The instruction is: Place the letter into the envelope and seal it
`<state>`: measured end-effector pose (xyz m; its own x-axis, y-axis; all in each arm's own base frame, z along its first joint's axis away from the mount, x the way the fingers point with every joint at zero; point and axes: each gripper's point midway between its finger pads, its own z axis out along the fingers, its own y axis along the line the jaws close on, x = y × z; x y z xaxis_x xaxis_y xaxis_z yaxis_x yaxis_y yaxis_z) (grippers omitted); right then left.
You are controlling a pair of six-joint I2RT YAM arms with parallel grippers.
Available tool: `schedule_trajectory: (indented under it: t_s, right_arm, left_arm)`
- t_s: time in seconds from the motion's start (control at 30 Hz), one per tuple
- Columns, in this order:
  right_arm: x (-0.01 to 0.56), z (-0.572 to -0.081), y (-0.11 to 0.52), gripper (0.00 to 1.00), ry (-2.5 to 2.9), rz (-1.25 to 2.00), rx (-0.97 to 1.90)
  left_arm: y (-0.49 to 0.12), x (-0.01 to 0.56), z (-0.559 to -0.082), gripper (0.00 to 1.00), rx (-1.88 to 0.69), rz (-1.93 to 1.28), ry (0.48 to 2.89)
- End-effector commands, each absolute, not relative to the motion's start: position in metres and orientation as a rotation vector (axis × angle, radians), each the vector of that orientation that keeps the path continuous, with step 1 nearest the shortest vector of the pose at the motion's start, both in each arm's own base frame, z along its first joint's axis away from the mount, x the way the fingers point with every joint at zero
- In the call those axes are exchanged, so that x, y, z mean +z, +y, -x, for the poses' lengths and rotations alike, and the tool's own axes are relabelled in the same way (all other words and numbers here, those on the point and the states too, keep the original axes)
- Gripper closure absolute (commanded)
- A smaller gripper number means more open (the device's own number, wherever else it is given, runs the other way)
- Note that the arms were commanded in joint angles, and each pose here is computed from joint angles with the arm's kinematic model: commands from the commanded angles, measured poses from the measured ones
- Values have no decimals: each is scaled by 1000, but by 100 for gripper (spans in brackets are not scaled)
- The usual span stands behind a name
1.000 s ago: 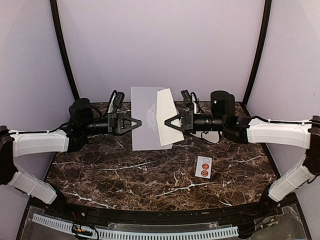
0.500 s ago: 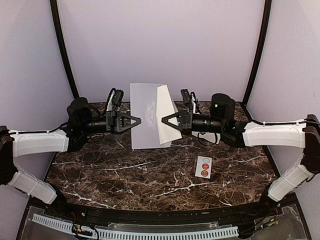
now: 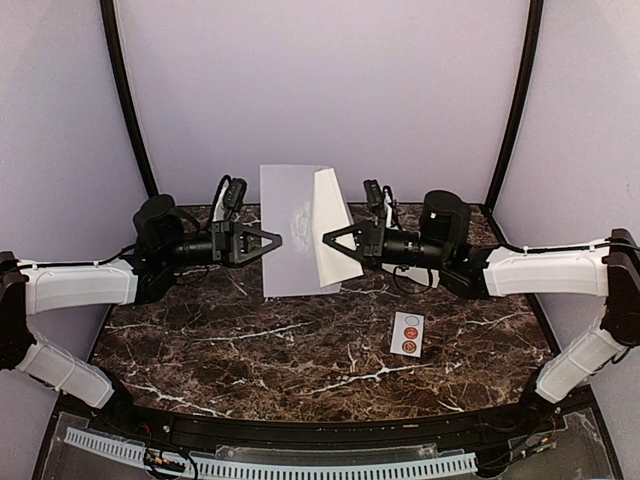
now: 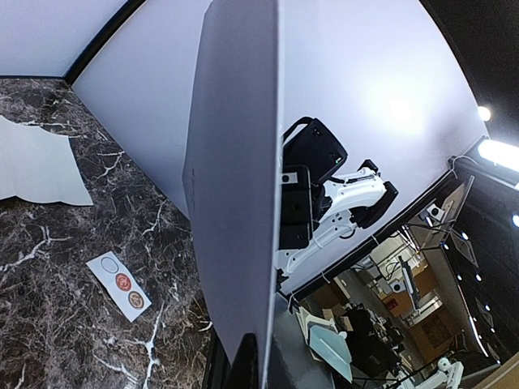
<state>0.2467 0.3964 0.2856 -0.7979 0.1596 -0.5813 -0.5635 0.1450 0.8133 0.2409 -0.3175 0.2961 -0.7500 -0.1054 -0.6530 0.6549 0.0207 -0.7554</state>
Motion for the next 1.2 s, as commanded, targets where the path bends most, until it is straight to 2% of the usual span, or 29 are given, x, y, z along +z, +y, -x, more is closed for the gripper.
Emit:
schedule_trajectory:
  t_s: [0.0,0.9,1.17]
  right_arm:
    - [311,-250,387,100,1785,318,1734]
    - [314,-273,380,100,1856,158,1779]
    - [311,-272,391,100,1879,205,1766]
  left_arm:
    - [-314,317,-233,100,-1784,-596,1679]
    - [-315,313,-232,100,-1786,-611,1689]
    - [-315,316,-231,100,-1801,-609,1672]
